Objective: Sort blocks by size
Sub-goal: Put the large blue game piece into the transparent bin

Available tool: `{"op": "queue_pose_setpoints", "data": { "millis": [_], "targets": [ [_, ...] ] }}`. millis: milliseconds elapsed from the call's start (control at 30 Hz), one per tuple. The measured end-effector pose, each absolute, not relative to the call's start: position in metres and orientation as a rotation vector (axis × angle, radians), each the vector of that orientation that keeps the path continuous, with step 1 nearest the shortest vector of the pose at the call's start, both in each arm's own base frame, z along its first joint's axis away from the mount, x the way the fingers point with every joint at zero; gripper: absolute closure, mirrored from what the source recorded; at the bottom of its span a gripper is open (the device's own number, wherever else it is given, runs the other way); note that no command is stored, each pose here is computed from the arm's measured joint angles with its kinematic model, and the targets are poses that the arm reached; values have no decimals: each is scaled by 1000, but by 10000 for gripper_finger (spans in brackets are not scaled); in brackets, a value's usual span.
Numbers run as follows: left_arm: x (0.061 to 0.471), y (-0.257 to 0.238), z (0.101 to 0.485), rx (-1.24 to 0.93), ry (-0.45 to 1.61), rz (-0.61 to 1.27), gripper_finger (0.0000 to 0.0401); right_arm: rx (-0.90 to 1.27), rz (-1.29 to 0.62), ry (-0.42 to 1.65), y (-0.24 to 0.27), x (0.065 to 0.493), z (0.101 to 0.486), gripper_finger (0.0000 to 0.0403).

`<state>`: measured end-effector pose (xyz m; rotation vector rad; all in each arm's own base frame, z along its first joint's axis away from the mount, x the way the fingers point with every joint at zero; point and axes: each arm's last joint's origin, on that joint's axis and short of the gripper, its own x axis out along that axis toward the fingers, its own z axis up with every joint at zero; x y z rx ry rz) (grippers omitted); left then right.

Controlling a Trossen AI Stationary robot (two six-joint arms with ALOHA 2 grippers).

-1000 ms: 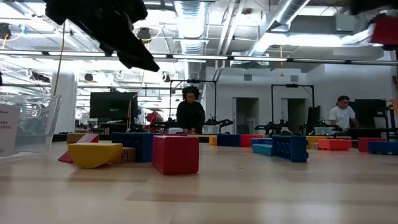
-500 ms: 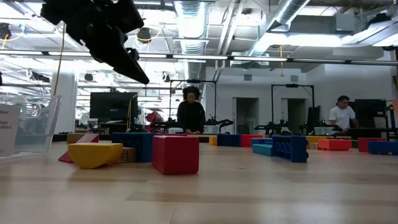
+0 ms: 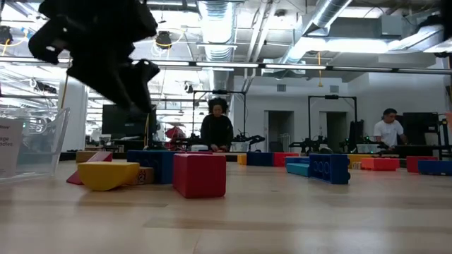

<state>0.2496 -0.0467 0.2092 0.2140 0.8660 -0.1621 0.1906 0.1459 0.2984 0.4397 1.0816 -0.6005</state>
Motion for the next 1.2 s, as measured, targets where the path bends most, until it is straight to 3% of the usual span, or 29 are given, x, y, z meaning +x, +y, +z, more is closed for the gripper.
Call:
{"op": "queue_pose_setpoints", "data": {
  "millis": [133, 433, 900, 1033, 1200],
  "targets": [
    [261, -53, 200, 243, 949, -191, 191, 302, -610, 966, 128, 213, 299, 88],
    [287, -63, 183, 274, 1022, -325, 191, 107, -492, 946, 107, 267, 284, 88],
    [310, -69, 158, 236, 1046, -372, 194, 66, -440, 943, 98, 277, 285, 88],
    [314, -70, 156, 235, 1023, -371, 222, 62, -445, 940, 98, 277, 285, 88],
    [315, -69, 157, 245, 1011, -336, 291, 56, -452, 934, 98, 276, 285, 88]
  ]
}}
